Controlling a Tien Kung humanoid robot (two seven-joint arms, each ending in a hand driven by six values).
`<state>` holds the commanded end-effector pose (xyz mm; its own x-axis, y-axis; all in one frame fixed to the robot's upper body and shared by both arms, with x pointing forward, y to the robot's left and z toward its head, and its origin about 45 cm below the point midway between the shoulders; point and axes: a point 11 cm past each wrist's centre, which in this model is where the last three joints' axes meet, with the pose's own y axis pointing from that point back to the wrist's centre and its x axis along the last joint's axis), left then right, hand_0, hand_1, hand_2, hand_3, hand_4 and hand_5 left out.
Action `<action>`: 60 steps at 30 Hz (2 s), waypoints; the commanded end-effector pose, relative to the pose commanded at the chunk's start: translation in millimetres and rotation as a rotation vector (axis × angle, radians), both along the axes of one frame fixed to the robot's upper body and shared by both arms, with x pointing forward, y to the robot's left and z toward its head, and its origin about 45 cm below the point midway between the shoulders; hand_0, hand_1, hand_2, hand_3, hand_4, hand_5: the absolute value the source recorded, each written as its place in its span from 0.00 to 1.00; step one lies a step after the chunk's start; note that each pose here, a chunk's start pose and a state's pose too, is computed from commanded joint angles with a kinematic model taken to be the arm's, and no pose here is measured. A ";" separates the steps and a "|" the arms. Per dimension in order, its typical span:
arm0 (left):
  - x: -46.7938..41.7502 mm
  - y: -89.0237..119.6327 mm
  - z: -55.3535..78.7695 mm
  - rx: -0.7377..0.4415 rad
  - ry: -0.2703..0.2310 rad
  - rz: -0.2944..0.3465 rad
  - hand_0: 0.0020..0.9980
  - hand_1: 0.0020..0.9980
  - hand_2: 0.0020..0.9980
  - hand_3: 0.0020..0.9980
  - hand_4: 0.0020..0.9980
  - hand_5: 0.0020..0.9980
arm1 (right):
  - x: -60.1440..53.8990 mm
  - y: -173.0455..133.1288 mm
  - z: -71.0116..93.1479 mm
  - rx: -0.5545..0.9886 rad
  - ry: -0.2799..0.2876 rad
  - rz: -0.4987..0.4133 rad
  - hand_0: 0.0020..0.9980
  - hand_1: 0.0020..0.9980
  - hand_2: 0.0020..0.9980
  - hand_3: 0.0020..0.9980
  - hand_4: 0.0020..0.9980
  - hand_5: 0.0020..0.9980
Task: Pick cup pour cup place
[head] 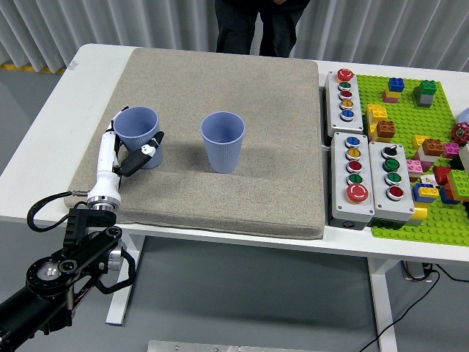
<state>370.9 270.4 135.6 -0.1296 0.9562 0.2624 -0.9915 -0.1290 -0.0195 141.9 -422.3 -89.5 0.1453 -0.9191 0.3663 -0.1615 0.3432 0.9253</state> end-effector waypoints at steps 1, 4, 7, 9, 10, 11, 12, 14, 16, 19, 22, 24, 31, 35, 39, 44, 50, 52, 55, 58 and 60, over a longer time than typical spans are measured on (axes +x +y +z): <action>-0.2 -0.2 -0.1 0.000 0.000 -0.001 0.78 0.80 0.93 0.97 0.89 0.41 | 0.0 0.0 0.0 0.000 0.000 0.000 0.69 0.65 0.58 0.58 0.00 0.03; -1.8 -1.6 -0.4 0.006 0.000 -0.013 0.78 0.80 0.93 0.97 0.89 0.41 | 0.3 0.1 0.1 0.000 0.000 0.001 0.69 0.65 0.58 0.58 0.00 0.03; -2.9 -1.7 0.2 0.009 -0.001 -0.022 0.81 0.83 0.98 0.99 0.90 0.41 | 0.1 -0.1 0.1 0.000 0.001 0.001 0.69 0.65 0.58 0.58 0.00 0.03; -3.3 -1.6 0.6 0.013 -0.001 -0.026 0.81 0.83 0.98 0.99 0.90 0.41 | 0.0 -0.2 0.1 0.000 0.001 0.001 0.69 0.65 0.58 0.58 0.00 0.03; -3.8 -1.2 1.1 0.018 -0.001 -0.030 0.81 0.83 0.98 0.99 0.90 0.41 | -0.1 -0.3 0.1 0.000 0.001 0.000 0.69 0.65 0.58 0.58 0.00 0.03; -4.2 0.1 1.2 0.019 0.000 -0.030 0.81 0.83 0.98 0.99 0.90 0.41 | -0.2 -0.4 0.1 0.000 0.001 0.000 0.69 0.65 0.58 0.58 0.00 0.03; -4.4 1.2 0.9 0.021 0.002 -0.028 0.81 0.83 0.98 0.99 0.90 0.41 | -0.3 -0.4 0.0 0.000 0.001 0.000 0.69 0.65 0.58 0.58 0.00 0.03; -4.7 2.5 0.4 0.023 0.005 -0.026 0.85 0.87 1.00 1.00 0.91 0.41 | -0.4 -0.5 0.0 0.000 0.001 0.000 0.69 0.65 0.58 0.58 0.00 0.03; -5.5 5.0 -0.1 0.020 0.007 -0.024 0.85 0.87 1.00 1.00 0.91 0.41 | -0.4 -0.6 0.1 -0.001 0.001 0.000 0.69 0.65 0.58 0.58 0.00 0.03; -6.9 6.2 -0.2 0.021 0.010 -0.030 0.87 0.89 1.00 1.00 0.91 0.41 | 0.0 -0.8 0.3 -0.001 0.000 0.001 0.69 0.65 0.58 0.58 0.00 0.03; -9.3 6.9 0.0 0.027 0.012 -0.038 0.87 0.89 1.00 1.00 0.91 0.41 | 0.1 -0.8 0.3 -0.001 0.000 0.001 0.69 0.65 0.58 0.58 0.00 0.03; -11.2 7.5 0.1 0.032 0.016 -0.047 0.87 0.89 1.00 1.00 0.91 0.41 | -0.2 -0.9 0.3 -0.001 0.002 0.002 0.69 0.65 0.58 0.58 0.00 0.03; -24.9 18.1 6.6 0.088 0.009 -0.063 0.94 0.94 1.00 1.00 0.98 0.45 | -4.2 -1.0 -0.9 -0.003 0.012 0.007 0.69 0.65 0.58 0.58 0.00 0.03; -31.4 24.3 9.2 0.105 0.008 -0.063 0.94 0.94 1.00 1.00 0.98 0.45 | -6.1 -1.2 -1.4 -0.003 0.017 0.008 0.69 0.65 0.58 0.58 0.00 0.03; -44.2 35.5 12.9 0.135 0.009 -0.067 0.94 0.94 1.00 1.00 0.98 0.45 | -8.9 -2.0 -1.9 -0.005 0.024 0.012 0.69 0.65 0.58 0.58 0.00 0.03; -59.7 45.2 16.8 0.160 0.009 -0.072 0.94 0.94 1.00 1.00 0.96 0.44 | -9.9 -2.2 -2.1 -0.005 0.028 0.013 0.69 0.65 0.58 0.58 0.00 0.02; -71.0 52.2 26.8 0.175 -0.014 -0.054 0.94 0.93 1.00 1.00 0.96 0.45 | -11.3 -3.6 -2.0 -0.007 0.029 0.013 0.69 0.65 0.58 0.58 0.00 0.02; -68.9 49.1 36.4 0.162 -0.043 -0.059 0.94 0.93 1.00 1.00 0.96 0.45 | -11.6 -4.2 -1.9 -0.007 0.028 0.011 0.69 0.65 0.58 0.58 0.00 0.02; -58.2 42.2 61.9 0.088 -0.118 -0.054 0.92 0.91 1.00 1.00 0.96 0.54 | -11.0 -5.1 -1.4 -0.008 0.025 0.008 0.69 0.65 0.57 0.58 0.00 0.02; -45.0 37.8 90.2 0.059 -0.191 -0.049 0.92 0.91 1.00 1.00 0.96 0.54 | -10.9 -6.1 -1.1 -0.009 0.021 0.002 0.69 0.65 0.57 0.58 0.00 0.02; -32.1 36.2 114.3 0.025 -0.258 -0.022 0.92 0.91 1.00 1.00 0.96 0.54 | -10.2 -7.2 -0.5 -0.010 0.017 0.000 0.69 0.65 0.57 0.58 0.00 0.02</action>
<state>338.8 306.7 249.9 -0.1743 0.9532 0.2470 -0.9560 -0.1037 -0.2746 131.8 -429.5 -90.0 0.1515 -0.9155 0.3727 -0.1454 0.3523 0.9245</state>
